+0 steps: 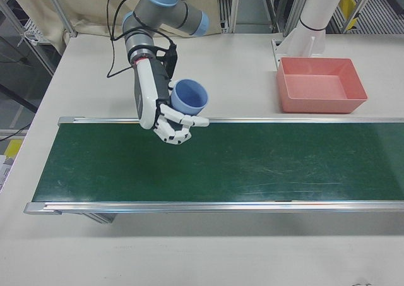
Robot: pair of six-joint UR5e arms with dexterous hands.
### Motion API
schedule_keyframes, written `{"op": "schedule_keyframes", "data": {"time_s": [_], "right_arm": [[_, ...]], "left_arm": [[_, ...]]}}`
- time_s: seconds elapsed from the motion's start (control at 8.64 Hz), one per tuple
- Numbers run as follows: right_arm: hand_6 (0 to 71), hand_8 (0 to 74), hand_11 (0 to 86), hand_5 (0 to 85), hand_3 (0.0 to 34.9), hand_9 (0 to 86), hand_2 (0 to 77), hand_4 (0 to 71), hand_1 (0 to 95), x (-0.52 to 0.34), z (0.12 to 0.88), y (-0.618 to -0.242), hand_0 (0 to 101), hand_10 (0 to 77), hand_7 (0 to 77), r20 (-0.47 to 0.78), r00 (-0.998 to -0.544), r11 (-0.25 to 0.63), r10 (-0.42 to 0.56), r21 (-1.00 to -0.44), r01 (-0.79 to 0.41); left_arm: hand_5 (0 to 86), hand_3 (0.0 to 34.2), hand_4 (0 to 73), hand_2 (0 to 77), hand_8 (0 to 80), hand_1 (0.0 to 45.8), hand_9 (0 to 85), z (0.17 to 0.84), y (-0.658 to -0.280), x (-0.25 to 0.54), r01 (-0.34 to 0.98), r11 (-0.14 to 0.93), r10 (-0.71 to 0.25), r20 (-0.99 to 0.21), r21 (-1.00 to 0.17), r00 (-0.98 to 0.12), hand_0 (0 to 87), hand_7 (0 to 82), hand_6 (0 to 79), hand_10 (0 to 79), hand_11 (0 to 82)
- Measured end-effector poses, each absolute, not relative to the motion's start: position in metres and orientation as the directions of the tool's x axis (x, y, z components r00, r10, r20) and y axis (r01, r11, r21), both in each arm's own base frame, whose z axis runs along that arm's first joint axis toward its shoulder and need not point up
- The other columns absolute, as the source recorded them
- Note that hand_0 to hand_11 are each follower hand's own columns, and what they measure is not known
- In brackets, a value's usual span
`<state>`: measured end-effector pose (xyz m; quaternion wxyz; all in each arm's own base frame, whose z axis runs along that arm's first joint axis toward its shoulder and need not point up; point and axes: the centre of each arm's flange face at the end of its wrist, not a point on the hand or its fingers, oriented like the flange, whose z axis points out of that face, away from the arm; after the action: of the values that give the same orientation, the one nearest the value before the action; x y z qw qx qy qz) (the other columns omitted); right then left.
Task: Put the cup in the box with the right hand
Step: 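Lift the blue cup off the belt and carry it toward the pink tray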
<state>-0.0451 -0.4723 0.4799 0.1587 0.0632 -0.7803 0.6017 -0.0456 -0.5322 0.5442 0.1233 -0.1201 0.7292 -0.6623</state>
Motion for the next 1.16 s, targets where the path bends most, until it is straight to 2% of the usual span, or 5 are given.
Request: {"op": "schedule_keyframes", "data": {"time_s": [0.12,0.35,0.46,0.81,1.16], "right_arm": [[28.9,40.9,44.7,15.3,0.0,60.0,39.3,29.5,10.9,-0.045,0.446,-0.460,56,26.7,70.9,0.317,-0.944,0.304,0.091,-0.911,-0.277],[28.4,40.9,43.6,15.8,0.0,60.0,39.3,29.5,10.9,-0.064,0.391,-0.432,57,27.8,69.3,0.313,-0.941,0.378,0.131,-0.893,-0.244],[28.4,39.8,42.5,15.8,0.0,60.5,43.1,29.5,10.4,-0.089,0.372,-0.416,57,27.3,69.3,0.315,-0.933,0.418,0.174,-0.881,-0.219],[28.4,39.3,40.9,15.8,0.0,61.1,43.1,29.5,10.4,-0.199,0.316,-0.362,59,26.2,69.8,0.288,-0.914,0.515,0.287,-0.851,-0.107],[27.3,39.3,38.7,14.2,0.0,61.1,43.1,30.0,10.4,-0.298,0.276,-0.303,59,24.5,69.8,0.302,-0.885,0.551,0.355,-0.832,-0.063]], "left_arm": [[0.5,0.0,1.1,0.5,0.0,0.5,0.0,0.545,-0.532,-0.046,-0.012,0.093,-0.338,-0.021,-0.996,-0.941,0.0,0.5,0.0,0.0,0.0],[0.0,0.0,1.1,0.5,0.0,0.5,0.0,0.545,-0.532,-0.046,-0.012,0.093,-0.338,-0.021,-0.996,-0.941,0.0,0.5,0.5,0.0,0.0],[0.0,0.0,1.1,0.5,0.0,0.5,0.0,0.545,-0.532,-0.046,-0.012,0.093,-0.338,-0.021,-0.996,-0.941,0.0,0.5,0.5,0.0,0.0],[0.5,0.0,1.1,0.5,0.0,0.5,0.0,0.544,-0.533,-0.046,-0.012,0.094,-0.338,-0.021,-0.995,-0.941,0.0,0.5,0.0,0.0,0.0],[0.5,0.0,1.1,0.5,0.0,0.5,0.0,0.544,-0.532,-0.046,-0.012,0.095,-0.337,-0.021,-0.995,-0.941,0.0,0.5,0.0,0.0,0.0]]}}
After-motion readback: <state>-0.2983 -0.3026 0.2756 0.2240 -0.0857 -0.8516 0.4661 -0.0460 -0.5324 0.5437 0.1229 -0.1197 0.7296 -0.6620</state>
